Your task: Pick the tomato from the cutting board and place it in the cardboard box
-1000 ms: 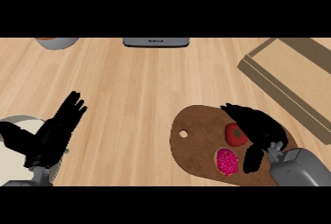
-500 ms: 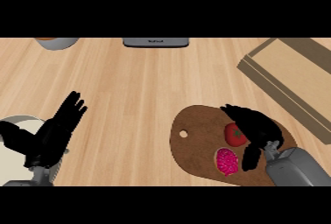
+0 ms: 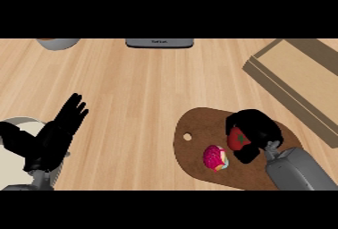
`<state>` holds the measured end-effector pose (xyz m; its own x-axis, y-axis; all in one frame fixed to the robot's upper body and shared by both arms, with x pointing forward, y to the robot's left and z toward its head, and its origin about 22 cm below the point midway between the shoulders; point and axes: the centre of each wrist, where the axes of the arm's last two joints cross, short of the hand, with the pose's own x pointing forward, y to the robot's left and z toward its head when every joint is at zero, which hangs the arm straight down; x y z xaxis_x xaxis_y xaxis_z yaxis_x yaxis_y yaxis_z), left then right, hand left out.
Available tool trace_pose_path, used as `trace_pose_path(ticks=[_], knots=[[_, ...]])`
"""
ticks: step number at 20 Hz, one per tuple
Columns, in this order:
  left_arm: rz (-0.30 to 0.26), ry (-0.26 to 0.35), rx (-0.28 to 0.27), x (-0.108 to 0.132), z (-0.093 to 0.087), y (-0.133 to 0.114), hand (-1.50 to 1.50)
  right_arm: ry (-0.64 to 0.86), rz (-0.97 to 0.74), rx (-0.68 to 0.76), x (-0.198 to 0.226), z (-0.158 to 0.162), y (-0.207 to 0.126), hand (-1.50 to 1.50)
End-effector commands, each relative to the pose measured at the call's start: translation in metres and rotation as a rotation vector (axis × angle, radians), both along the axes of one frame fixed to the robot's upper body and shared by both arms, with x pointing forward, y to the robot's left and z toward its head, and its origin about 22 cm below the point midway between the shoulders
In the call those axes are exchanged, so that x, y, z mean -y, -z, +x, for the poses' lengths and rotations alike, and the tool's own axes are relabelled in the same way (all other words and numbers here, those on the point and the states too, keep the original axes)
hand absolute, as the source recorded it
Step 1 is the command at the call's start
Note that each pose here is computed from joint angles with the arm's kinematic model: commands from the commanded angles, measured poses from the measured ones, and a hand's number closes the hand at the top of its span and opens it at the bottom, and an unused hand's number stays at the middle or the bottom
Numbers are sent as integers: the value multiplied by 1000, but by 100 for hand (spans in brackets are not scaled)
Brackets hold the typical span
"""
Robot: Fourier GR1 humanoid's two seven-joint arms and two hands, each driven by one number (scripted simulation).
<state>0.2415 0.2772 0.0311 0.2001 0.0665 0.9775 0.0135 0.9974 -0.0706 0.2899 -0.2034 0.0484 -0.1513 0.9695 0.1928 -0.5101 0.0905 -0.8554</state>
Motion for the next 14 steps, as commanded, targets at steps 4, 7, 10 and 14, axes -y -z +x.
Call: trace_pose_path(ticks=[4,7,10,14], knots=[[80,-78,87,-39,6,-21,0,-13,22,50,11,7,8,150],[73,-63,71,-19,5,-18,0,64,5,37,25,50,-2,150],[85,-68,94,-28,14,-25,0,117,-5,25,32,71,8,150],[77,-48,97,-44,-5,-29,0,127,-12,79,28,74,11,150]])
